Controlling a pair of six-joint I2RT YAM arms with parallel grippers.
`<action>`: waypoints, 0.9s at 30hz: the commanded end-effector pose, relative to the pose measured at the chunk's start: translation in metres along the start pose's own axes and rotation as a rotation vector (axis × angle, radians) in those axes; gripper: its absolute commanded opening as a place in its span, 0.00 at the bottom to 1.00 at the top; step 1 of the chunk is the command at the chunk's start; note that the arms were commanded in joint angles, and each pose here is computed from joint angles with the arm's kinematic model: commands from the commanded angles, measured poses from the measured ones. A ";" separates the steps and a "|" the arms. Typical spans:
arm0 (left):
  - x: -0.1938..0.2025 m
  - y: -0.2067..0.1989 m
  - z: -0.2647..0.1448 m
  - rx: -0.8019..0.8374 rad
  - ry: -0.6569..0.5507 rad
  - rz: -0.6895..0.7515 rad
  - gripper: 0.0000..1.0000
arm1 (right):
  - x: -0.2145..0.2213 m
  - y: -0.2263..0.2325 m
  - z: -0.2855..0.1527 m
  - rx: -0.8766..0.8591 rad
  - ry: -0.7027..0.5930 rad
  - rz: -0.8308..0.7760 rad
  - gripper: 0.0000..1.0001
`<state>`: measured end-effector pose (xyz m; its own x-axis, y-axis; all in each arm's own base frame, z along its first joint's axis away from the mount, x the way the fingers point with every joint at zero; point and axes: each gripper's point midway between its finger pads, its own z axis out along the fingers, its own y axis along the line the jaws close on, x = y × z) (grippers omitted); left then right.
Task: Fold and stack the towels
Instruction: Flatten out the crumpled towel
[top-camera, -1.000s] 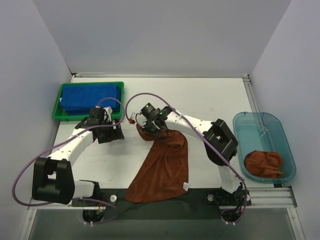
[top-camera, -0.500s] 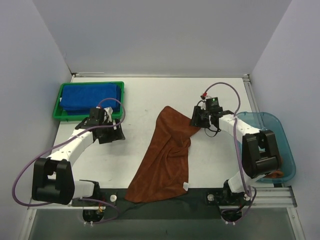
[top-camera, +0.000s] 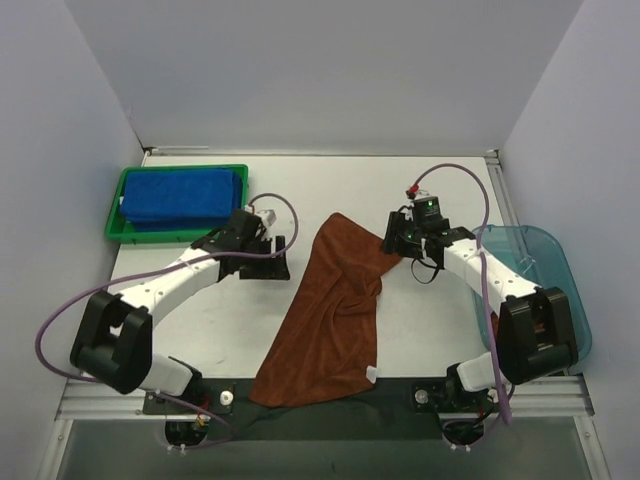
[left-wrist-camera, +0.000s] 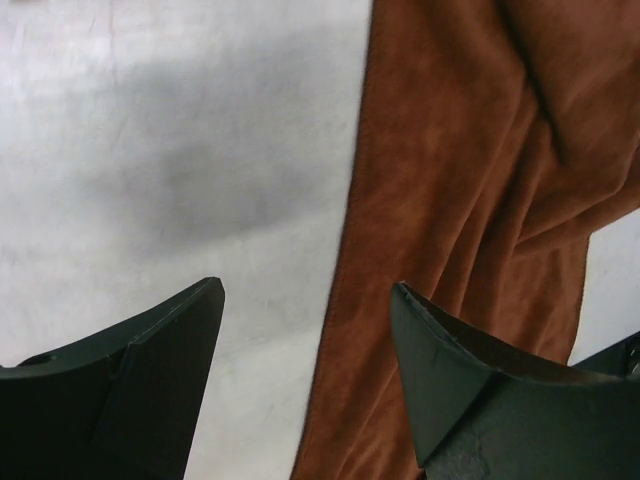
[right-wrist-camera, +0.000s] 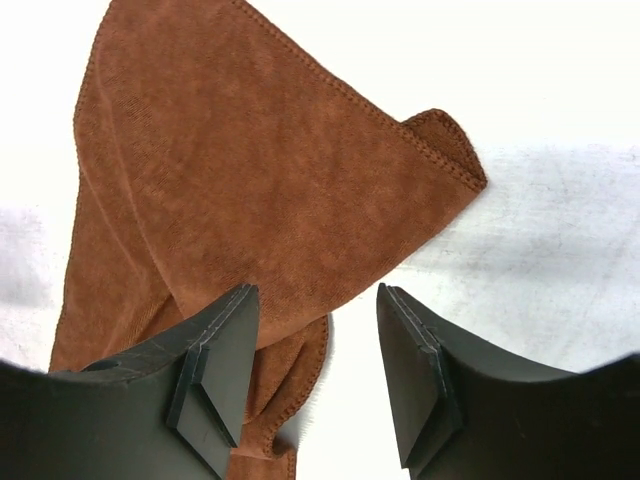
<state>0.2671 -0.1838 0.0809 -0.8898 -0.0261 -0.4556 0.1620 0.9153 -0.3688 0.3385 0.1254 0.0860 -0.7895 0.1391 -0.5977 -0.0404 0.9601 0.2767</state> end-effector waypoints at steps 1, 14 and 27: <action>-0.072 -0.041 0.011 0.027 -0.167 0.049 0.77 | 0.012 -0.010 -0.005 0.045 0.024 0.013 0.50; -0.158 -0.084 0.126 -0.142 -0.236 0.251 0.54 | 0.031 -0.008 -0.013 0.028 0.031 0.031 0.63; -0.113 -0.010 0.158 -0.531 -0.135 0.335 0.26 | 0.038 -0.002 0.004 -0.009 0.060 0.053 0.61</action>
<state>0.4416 -0.3089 0.0253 -0.7141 0.2495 -0.6541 0.2593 0.9621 0.0840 0.3046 0.1211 0.0567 -0.8292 0.1544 -0.5372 -0.0030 0.9598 0.2806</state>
